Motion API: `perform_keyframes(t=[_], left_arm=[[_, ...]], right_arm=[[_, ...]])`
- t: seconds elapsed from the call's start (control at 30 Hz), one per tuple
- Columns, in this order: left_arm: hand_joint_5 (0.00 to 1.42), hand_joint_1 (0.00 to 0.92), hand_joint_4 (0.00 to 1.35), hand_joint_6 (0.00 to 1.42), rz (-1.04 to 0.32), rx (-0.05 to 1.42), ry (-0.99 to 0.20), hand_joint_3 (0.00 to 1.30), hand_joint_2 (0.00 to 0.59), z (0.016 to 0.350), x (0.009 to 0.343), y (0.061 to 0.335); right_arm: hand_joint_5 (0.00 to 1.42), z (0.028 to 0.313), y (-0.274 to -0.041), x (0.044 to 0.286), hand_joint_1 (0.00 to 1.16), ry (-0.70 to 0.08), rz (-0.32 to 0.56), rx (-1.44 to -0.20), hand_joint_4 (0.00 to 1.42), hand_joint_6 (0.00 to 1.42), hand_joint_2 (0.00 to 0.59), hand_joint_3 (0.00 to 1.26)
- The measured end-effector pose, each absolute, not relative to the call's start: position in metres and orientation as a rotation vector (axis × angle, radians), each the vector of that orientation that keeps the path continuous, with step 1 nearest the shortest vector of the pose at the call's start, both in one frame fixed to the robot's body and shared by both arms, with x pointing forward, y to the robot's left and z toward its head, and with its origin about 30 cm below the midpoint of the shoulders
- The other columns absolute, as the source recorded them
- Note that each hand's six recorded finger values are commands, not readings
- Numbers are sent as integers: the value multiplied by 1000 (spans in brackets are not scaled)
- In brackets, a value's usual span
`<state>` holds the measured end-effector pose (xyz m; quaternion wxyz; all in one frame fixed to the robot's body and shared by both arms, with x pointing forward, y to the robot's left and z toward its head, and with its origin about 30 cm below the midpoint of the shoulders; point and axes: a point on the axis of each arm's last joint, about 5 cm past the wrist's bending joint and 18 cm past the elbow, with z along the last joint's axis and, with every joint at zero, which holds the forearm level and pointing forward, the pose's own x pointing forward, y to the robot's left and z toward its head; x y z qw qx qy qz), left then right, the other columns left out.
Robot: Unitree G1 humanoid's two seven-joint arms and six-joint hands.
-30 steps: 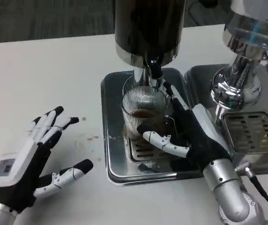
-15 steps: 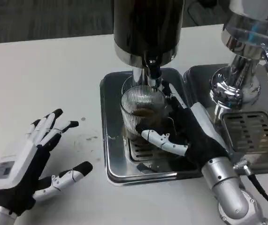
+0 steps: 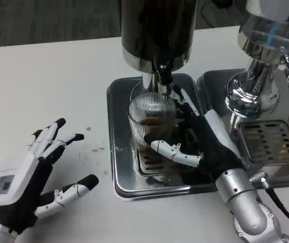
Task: Grasp the cup under the faucet to collect the drink, then remove the cup.
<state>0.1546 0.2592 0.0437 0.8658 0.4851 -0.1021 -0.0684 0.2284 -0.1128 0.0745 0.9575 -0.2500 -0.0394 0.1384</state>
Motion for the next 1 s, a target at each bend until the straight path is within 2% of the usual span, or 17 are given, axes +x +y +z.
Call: perform_keyframes(t=[0.33, 0.57, 0.77, 1.0], left_arm=[[24, 0, 0, 0, -134, 1006, -220, 274, 132, 45, 155, 259], [27, 0, 0, 0, -134, 1005, -217, 284, 133, 44, 153, 259], [33, 0, 0, 0, -128, 1000, -212, 289, 133, 44, 152, 259], [35, 0, 0, 0, -120, 993, -210, 290, 133, 44, 152, 259]], right_arm=[[237, 74, -110, 228, 682, -84, 293, -500, 158, 308, 187, 3], [328, 74, -109, 228, 725, -91, 294, -493, 234, 426, 187, 102], [392, 74, -106, 228, 744, -92, 288, -483, 287, 484, 189, 170], [449, 74, -104, 227, 822, -100, 280, -474, 329, 542, 193, 217]])
